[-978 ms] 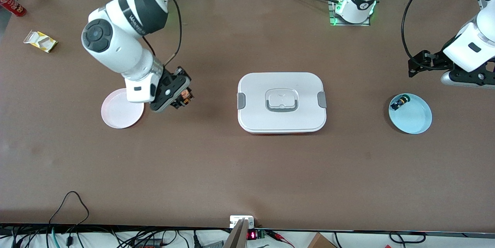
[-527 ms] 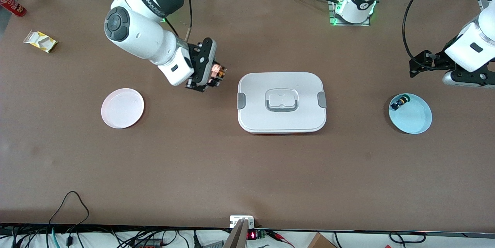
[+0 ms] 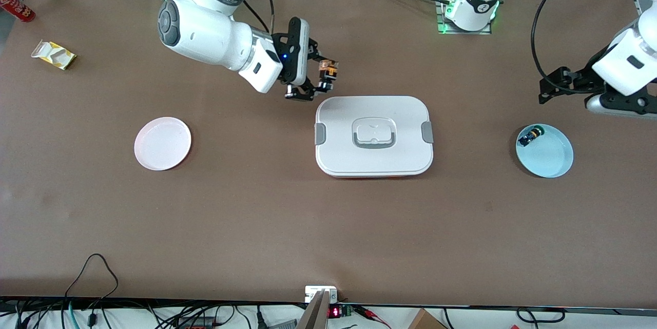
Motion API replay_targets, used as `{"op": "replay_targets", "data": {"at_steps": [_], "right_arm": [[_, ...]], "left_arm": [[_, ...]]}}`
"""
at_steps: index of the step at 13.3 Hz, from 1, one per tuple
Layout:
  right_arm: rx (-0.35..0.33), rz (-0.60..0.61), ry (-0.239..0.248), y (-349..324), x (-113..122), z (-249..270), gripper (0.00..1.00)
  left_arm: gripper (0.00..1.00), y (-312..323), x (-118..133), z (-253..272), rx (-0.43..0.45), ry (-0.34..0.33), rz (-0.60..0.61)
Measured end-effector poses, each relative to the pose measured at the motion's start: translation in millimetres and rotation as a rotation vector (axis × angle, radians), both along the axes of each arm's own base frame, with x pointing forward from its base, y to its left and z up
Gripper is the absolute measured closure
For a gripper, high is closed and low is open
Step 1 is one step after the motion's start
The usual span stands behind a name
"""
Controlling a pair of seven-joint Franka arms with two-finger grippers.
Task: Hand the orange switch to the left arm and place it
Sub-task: 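Lift the orange switch with the right gripper and carry it above the box, then hold the switch with the right gripper while the left gripper reaches it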
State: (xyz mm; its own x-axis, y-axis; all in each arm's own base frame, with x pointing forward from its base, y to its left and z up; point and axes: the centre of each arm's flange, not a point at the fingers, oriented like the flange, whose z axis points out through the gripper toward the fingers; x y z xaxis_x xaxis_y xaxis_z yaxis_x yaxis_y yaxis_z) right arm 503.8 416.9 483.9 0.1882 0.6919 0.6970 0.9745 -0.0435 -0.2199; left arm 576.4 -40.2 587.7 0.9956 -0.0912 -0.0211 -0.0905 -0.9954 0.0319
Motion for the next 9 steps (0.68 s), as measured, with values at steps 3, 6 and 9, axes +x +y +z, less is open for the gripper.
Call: {"op": "replay_targets", "data": {"at_steps": [3,6,9], "right_arm": [[0.168,-0.007,-0.059,20.8,-8.9,10.3,0.28],[0.307,-0.01,-0.112,36.4,-19.0,14.3,0.28],[0.395,0.012,-0.165,39.5,-20.8,12.4,0.28]], "left_arm": [[0.0,-30.8,-2.8,-11.8,-0.14,0.07,-0.022],[0.0,-35.5,0.8,-29.6,-0.449,0.192,0.039],[0.0,-41.9,12.7,-60.4,-0.775,0.332,0.096]]}}
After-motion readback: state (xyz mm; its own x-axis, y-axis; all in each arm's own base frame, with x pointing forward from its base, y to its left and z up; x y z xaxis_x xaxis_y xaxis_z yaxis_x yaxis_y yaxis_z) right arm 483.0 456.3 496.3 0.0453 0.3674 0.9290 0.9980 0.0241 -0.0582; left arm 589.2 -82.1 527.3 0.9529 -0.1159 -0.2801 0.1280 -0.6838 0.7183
